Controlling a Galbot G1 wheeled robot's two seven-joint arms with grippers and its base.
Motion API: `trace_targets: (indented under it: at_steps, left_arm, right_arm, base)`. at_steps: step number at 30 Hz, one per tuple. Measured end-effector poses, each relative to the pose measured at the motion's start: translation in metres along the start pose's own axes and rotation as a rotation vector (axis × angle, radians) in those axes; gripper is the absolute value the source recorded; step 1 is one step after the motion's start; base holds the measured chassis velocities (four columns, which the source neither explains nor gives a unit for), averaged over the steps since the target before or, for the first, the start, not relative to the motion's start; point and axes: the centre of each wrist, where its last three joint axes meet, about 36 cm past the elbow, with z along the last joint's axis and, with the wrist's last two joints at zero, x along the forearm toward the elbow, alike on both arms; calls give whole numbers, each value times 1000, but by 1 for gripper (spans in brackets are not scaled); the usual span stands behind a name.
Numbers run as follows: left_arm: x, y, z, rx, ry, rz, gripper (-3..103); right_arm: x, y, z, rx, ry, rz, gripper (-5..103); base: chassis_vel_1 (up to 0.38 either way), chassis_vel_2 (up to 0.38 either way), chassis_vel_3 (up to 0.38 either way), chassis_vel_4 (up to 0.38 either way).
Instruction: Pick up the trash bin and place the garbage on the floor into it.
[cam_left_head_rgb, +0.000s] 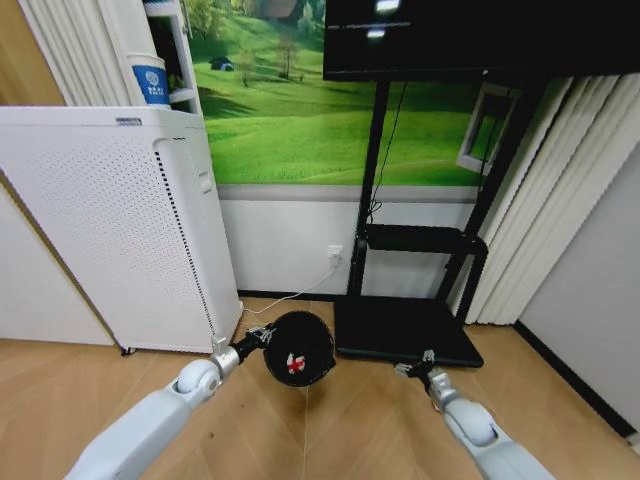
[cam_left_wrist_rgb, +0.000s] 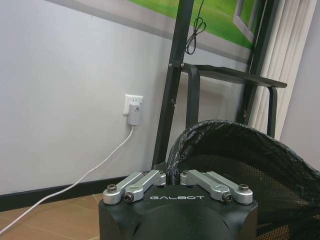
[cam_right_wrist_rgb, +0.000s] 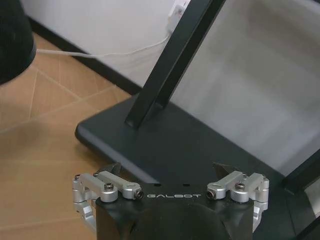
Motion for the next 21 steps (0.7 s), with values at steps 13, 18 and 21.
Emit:
trace_targets:
  at_steps: [13, 18, 21]
  left_arm:
    - [7, 8, 2, -3, 3, -10, 7]
    - [6, 5, 4, 0, 1, -9, 7]
    - [6, 4, 3, -1, 0, -9, 7]
  right_arm:
    - [-8, -11, 53, -19, 82, 68, 97]
    - [-7, -6, 51, -27, 58, 58, 100]
    - [-8, -3, 48, -28, 43, 51, 100]
  base:
    - [0, 0, 0, 0]
    - [0, 0, 0, 0]
    - [0, 0, 0, 0]
